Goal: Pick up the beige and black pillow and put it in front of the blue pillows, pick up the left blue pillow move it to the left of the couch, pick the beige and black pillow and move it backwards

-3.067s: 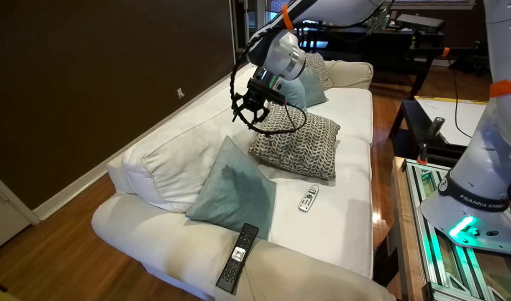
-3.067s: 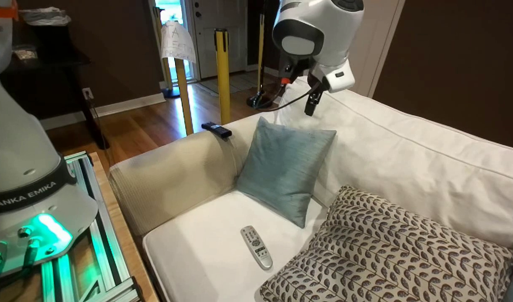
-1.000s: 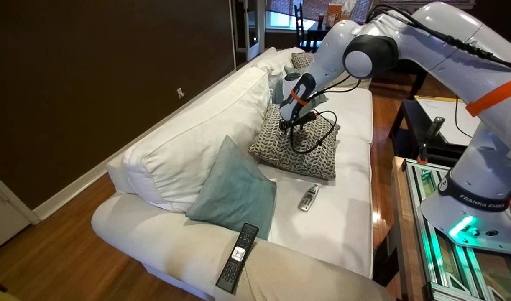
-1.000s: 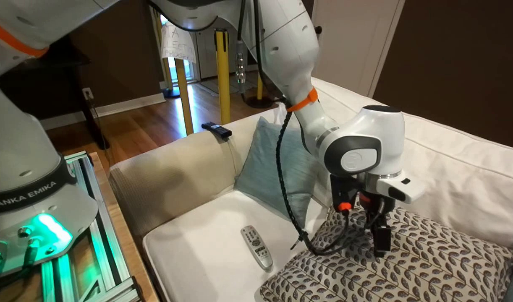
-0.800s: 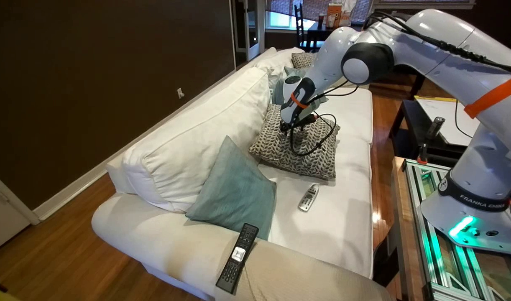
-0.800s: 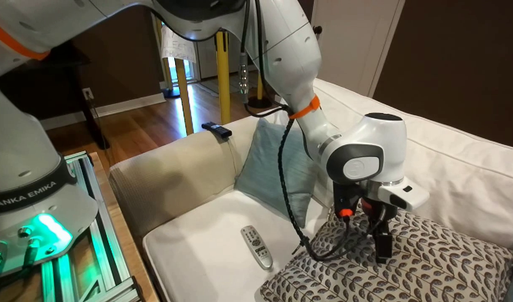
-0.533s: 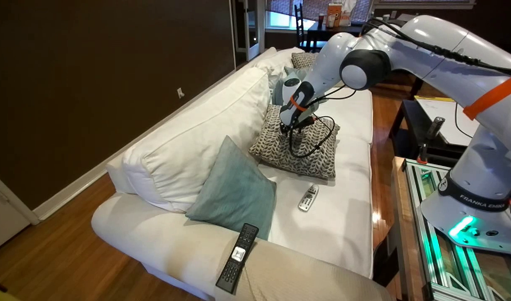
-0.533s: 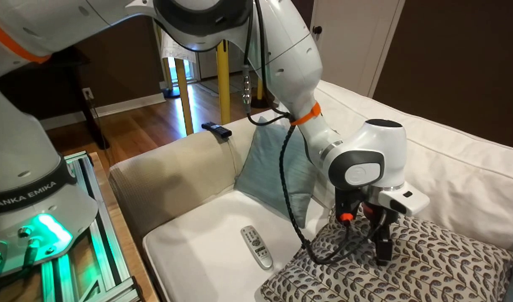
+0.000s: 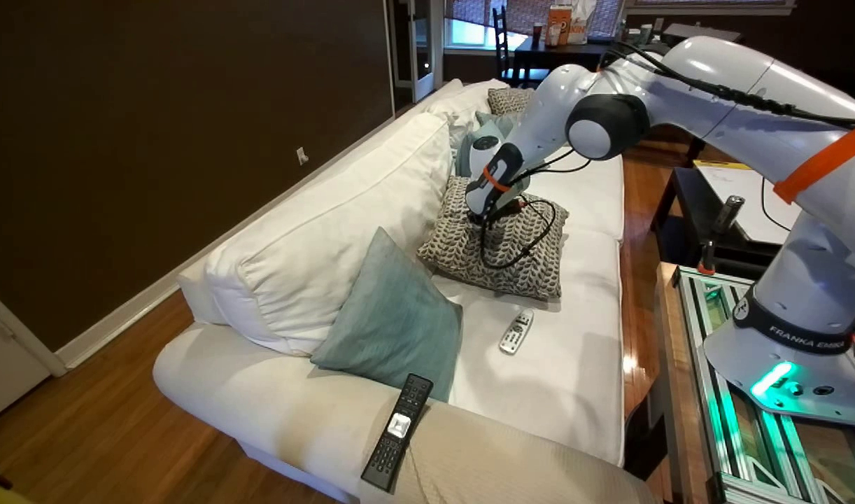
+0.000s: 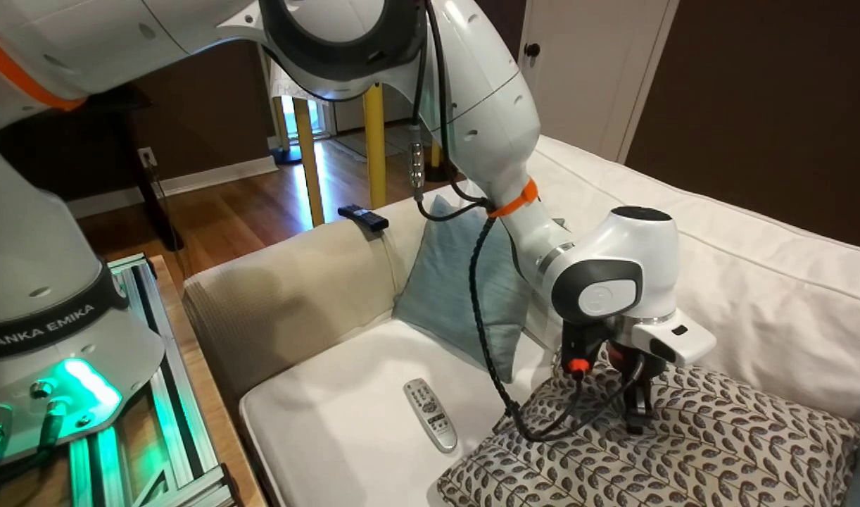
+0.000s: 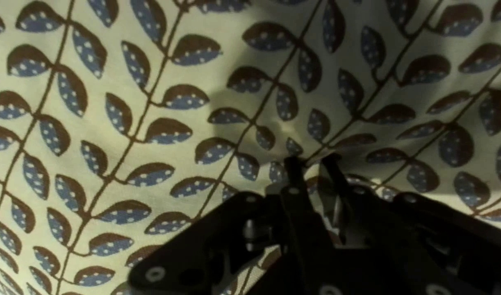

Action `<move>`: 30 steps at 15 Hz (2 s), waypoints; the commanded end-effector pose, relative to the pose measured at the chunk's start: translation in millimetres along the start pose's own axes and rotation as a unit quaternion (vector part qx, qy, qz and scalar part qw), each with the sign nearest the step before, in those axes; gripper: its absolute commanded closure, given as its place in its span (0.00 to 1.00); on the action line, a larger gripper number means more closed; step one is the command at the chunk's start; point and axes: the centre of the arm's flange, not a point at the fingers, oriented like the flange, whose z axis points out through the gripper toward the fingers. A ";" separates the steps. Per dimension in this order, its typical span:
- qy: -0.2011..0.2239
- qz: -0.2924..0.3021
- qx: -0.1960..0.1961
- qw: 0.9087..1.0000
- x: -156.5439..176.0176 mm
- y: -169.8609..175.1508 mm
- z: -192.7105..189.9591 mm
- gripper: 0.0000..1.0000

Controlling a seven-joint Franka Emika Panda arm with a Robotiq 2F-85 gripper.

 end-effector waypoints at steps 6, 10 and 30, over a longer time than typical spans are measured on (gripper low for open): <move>0.030 0.031 -0.003 0.999 20.5 16.0 -28.8 0.31; 0.030 0.050 -0.008 0.998 34.9 37.7 -32.0 0.01; -0.024 0.117 0.004 0.993 32.9 82.9 35.8 0.32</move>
